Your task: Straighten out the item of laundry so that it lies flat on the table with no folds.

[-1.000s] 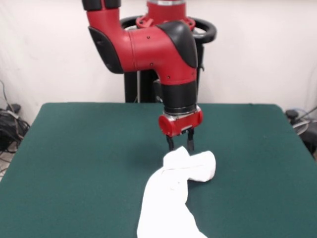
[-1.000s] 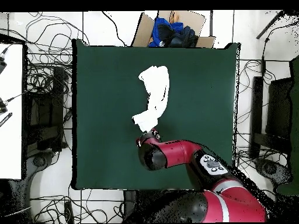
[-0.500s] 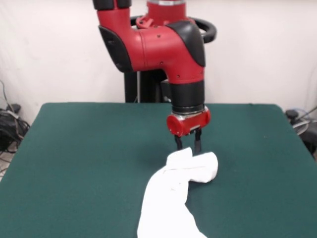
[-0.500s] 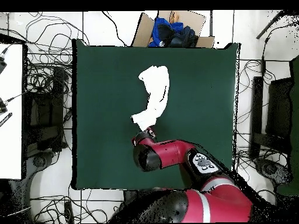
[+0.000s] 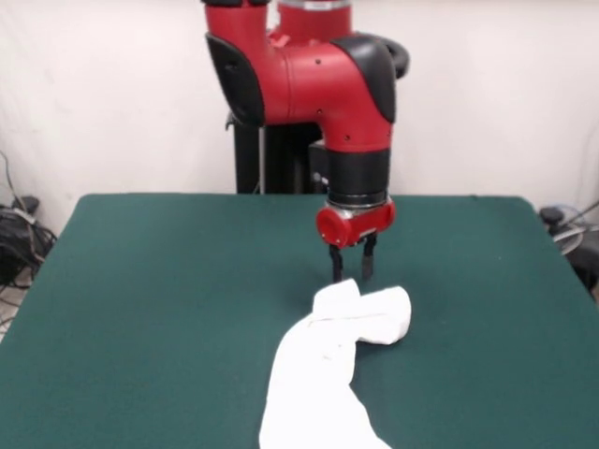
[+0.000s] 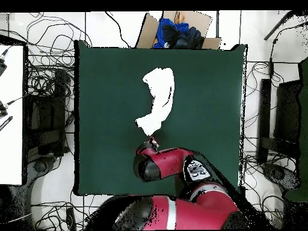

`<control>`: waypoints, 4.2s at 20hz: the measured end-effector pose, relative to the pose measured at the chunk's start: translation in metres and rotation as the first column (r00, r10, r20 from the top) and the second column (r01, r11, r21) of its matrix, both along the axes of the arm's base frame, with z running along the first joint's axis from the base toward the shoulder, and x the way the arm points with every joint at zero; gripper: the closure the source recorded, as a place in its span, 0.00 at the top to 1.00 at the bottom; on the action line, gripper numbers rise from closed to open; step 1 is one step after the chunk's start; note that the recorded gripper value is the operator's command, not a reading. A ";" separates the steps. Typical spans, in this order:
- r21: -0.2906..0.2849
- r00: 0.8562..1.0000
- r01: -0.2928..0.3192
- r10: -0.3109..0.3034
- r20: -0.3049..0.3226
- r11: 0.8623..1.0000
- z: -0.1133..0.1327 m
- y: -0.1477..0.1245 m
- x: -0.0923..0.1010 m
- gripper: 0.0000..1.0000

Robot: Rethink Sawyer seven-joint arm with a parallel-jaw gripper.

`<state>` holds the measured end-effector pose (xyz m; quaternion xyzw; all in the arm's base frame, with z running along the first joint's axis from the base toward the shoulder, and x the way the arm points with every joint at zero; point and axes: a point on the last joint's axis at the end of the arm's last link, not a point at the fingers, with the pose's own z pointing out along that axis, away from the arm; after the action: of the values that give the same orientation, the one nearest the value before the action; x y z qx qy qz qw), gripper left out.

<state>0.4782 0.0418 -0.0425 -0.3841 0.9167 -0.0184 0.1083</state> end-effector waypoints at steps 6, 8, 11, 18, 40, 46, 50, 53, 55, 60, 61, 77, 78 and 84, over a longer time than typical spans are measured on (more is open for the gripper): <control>-0.080 1.000 -0.026 0.025 -0.014 0.996 0.005 -0.005 -0.011 1.00; -0.110 0.999 -0.032 0.031 -0.012 0.993 0.011 -0.008 -0.012 1.00; -0.143 0.999 -0.033 0.033 -0.003 0.989 0.018 -0.014 -0.011 1.00; -0.178 0.998 -0.012 0.024 0.063 0.984 0.035 -0.029 -0.002 1.00; -0.083 0.984 0.082 -0.067 0.165 0.993 0.021 -0.059 0.022 1.00; 0.011 0.983 0.089 -0.090 0.159 0.996 0.004 -0.055 0.025 1.00; 0.073 0.982 0.107 -0.117 0.146 0.992 -0.006 -0.054 0.026 1.00; 0.112 0.982 0.114 -0.129 0.138 0.987 -0.013 -0.051 0.026 1.00; 0.134 0.982 0.111 -0.130 0.136 0.985 -0.017 -0.048 0.026 1.00; 0.158 0.984 0.091 -0.113 0.138 0.983 -0.018 -0.034 0.026 1.00; 0.159 0.984 0.085 -0.108 0.141 0.984 -0.017 -0.032 0.026 1.00; 0.125 0.961 -0.043 0.007 0.276 0.991 0.014 0.011 0.047 1.00; 0.124 0.961 -0.042 0.006 0.278 0.991 0.015 0.010 0.048 1.00; 0.120 0.958 -0.039 0.003 0.287 0.992 0.019 0.006 0.051 1.00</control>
<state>0.5296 0.0480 -0.0238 -0.3796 0.8866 -0.0156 0.2637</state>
